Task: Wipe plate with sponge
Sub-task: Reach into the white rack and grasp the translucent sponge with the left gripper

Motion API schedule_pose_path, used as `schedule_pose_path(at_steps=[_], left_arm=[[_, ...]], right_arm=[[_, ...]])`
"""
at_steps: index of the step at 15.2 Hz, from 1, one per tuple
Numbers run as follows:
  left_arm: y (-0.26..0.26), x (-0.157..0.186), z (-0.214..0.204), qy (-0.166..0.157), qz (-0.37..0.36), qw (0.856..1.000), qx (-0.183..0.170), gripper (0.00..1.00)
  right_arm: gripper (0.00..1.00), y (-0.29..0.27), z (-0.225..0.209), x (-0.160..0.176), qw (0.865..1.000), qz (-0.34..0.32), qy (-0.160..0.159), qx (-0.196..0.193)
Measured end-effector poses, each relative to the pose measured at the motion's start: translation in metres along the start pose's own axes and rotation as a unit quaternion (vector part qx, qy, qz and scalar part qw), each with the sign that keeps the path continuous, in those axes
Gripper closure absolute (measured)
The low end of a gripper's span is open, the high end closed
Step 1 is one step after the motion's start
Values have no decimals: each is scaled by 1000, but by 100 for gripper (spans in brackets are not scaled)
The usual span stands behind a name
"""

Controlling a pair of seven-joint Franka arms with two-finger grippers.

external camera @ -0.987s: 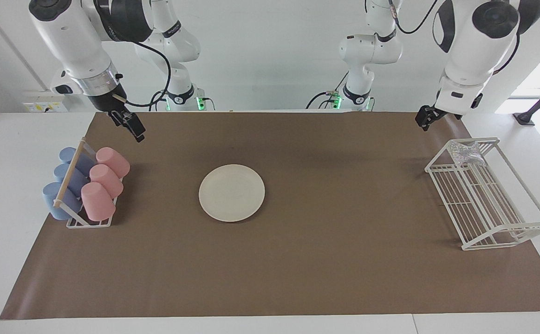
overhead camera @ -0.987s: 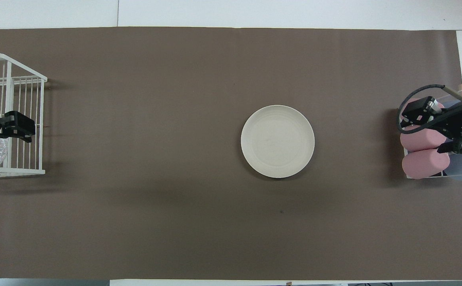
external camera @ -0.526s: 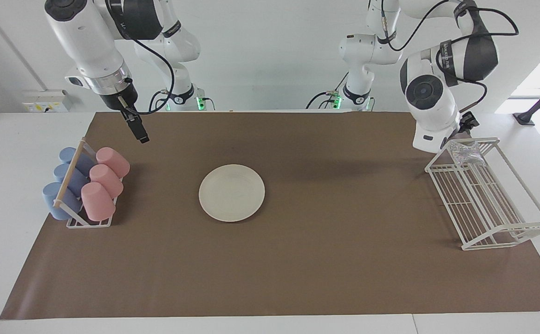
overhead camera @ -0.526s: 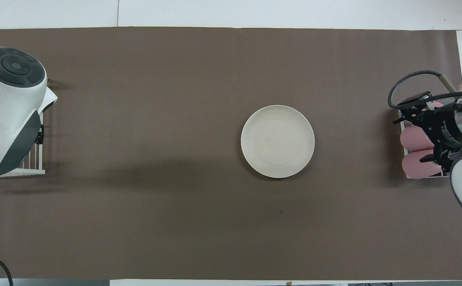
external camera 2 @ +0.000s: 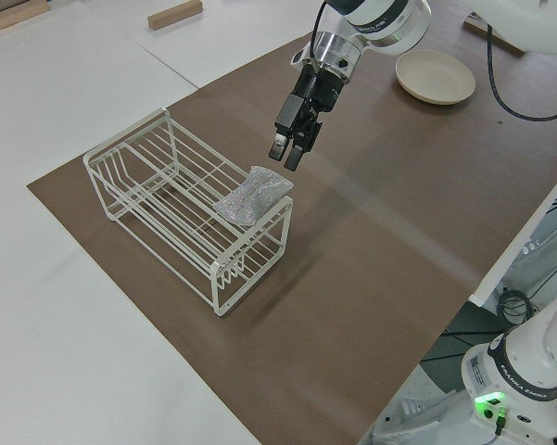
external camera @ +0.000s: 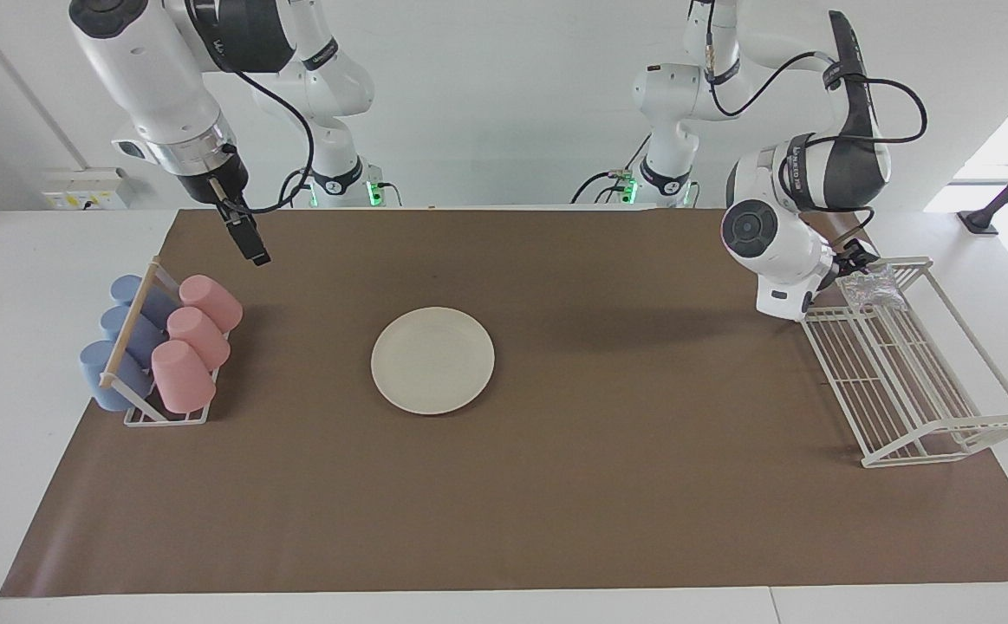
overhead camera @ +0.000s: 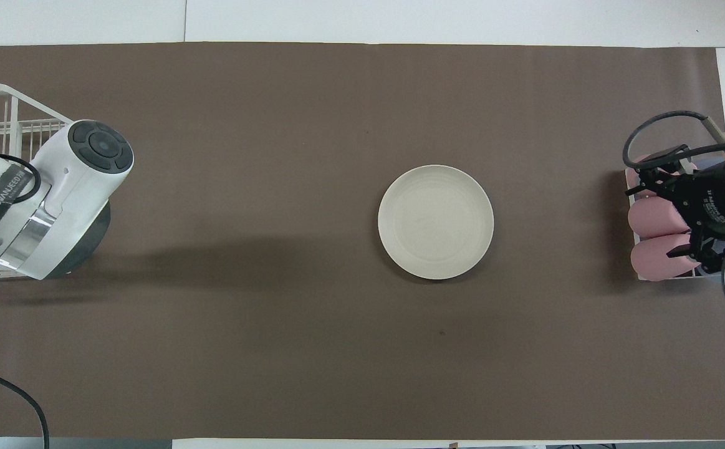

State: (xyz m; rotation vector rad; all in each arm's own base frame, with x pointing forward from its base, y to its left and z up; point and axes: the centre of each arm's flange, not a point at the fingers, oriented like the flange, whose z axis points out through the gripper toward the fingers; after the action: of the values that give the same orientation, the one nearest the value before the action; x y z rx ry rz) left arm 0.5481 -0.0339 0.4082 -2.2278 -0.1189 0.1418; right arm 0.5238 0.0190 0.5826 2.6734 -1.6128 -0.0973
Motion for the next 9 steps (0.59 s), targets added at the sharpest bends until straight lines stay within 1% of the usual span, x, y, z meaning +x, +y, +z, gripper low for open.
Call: schedule_pose_path(at_steps=[2,4,5,6,7,9], left_arm=[[-1,0,1,1,0,1000,4,0],[-2,0,3,2,0,1000,9,3],[-3,0,4,1,0,1000,11,7],[-3,-1,6,-1,0,1000,12,7],[-3,-2,9,-3,-1,1000,14,11],[-2,-3,14,-8,-7,1000,16,11]], right_arm=[[0,0,0,0,1000,1,-2,1],[0,2,0,3,1000,4,-3,2],[0,2,0,4,1000,5,-4,2],[0,2,0,4,1000,5,-4,2],[0,2,0,3,1000,5,-4,2],[0,2,0,2,1000,4,-9,4]])
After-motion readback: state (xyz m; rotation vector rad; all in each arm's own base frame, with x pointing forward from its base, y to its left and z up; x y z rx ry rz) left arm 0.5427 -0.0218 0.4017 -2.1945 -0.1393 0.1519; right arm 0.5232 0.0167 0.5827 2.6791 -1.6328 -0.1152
